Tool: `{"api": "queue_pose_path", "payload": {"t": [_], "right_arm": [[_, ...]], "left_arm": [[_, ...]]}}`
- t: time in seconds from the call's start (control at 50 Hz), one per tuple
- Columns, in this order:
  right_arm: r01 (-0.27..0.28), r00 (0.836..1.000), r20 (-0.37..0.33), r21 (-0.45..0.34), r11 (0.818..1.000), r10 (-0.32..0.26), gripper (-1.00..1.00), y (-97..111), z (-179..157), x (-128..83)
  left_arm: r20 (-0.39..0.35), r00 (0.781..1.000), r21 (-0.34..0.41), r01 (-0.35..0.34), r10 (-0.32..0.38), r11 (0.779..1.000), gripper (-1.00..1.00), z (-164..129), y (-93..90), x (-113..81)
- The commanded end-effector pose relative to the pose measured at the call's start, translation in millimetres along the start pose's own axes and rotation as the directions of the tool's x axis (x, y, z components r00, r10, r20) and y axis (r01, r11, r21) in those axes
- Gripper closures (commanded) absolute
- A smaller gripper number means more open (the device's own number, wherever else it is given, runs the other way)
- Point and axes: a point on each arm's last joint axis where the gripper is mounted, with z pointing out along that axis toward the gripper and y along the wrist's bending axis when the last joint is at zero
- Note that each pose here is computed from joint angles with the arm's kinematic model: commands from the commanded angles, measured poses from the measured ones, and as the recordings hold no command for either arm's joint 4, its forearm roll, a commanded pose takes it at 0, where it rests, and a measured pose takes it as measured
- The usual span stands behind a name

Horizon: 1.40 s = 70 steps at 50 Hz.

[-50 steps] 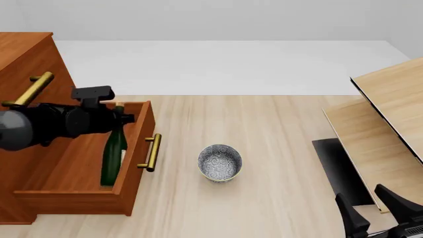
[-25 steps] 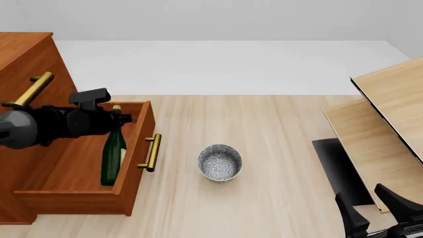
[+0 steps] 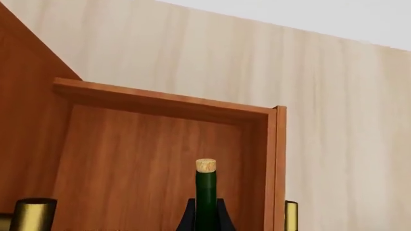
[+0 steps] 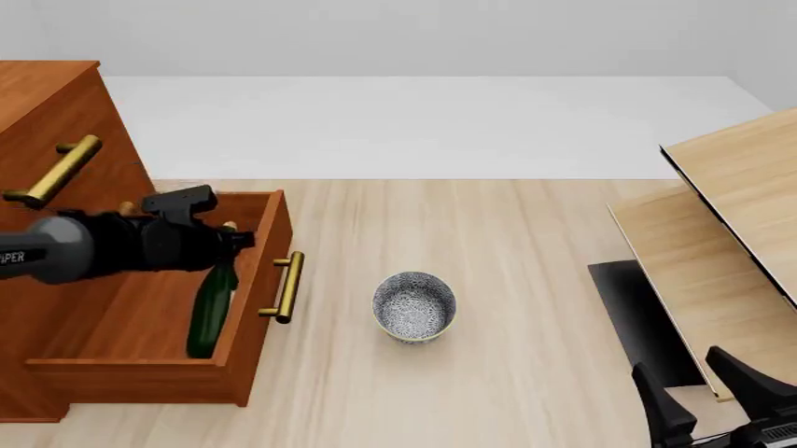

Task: Put the wine bottle in the bottom drawer of the cabinet.

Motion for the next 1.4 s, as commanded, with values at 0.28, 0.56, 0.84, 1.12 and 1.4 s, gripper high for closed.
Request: {"api": "queue_pose_path", "payload": {"t": [0.28, 0.56, 0.84, 1.12, 1.4], "right_arm": [[-0.003, 1.000, 0.001, 0.002, 1.000, 0.003, -1.00, 0, -1, 0], [-0.002, 1.000, 0.001, 0.001, 1.000, 0.002, -1.00, 0, -1, 0], [-0.002, 1.000, -0.001, 0.001, 1.000, 0.002, -1.00, 0, 0, 0], [-0.001, 1.000, -0.001, -0.004, 1.000, 0.001, -1.00, 0, 1, 0], [-0.002, 1.000, -0.001, -0.001, 1.000, 0.002, -1.00, 0, 1, 0]], "left_arm": [[-0.069, 0.995, -0.012, -0.079, 0.078, 0.997, 1.00, 10, 2.1, 17.6], [-0.071, 0.995, -0.015, -0.074, 0.073, 0.997, 1.00, 12, 3.4, 17.8], [-0.065, 0.996, -0.012, -0.056, 0.055, 0.998, -1.00, 9, 1.5, 17.6], [-0.064, 0.996, -0.013, -0.056, 0.055, 0.998, -1.00, 5, 2.5, 17.1], [-0.038, 0.996, -0.009, -0.081, 0.081, 0.997, -1.00, -14, -0.2, 3.4]]}}
